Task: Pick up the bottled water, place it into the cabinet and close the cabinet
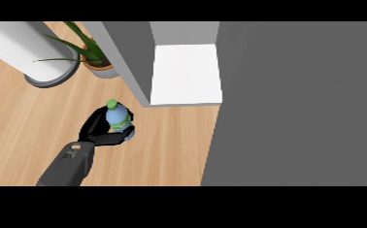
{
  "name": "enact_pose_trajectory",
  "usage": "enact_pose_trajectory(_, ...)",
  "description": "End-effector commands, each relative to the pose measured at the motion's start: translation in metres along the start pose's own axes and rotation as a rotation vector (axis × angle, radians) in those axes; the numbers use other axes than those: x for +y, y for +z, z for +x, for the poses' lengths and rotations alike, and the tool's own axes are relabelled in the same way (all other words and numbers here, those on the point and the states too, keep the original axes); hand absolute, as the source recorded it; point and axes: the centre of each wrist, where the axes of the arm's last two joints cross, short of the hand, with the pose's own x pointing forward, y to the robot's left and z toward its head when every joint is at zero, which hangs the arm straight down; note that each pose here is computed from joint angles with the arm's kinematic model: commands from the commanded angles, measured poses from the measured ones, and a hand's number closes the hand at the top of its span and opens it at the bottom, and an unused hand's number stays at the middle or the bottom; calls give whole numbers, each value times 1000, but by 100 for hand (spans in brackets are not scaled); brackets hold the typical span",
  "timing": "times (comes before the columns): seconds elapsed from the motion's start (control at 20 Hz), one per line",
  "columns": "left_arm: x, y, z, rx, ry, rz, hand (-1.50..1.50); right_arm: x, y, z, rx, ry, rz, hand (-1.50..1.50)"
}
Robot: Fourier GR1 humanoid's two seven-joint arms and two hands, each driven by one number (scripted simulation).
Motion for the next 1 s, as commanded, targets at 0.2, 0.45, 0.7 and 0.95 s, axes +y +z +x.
enact_pose_trajectory(0.2,-30,-21,-1,-218,-188,-34,150,-2,17,21,-17,37,-26,-150)
enact_pose_trajectory(0.45,-53,-11,-19,-242,-264,234,150,-3,12,24,-22,29,-29,-150)
enact_pose_trajectory(0.7,-69,-26,-11,-350,-220,242,150,5,15,22,-32,13,-65,-150)
enact_pose_trajectory(0.95,-79,-43,13,-351,-124,209,150,-3,16,30,-18,32,-46,-150)
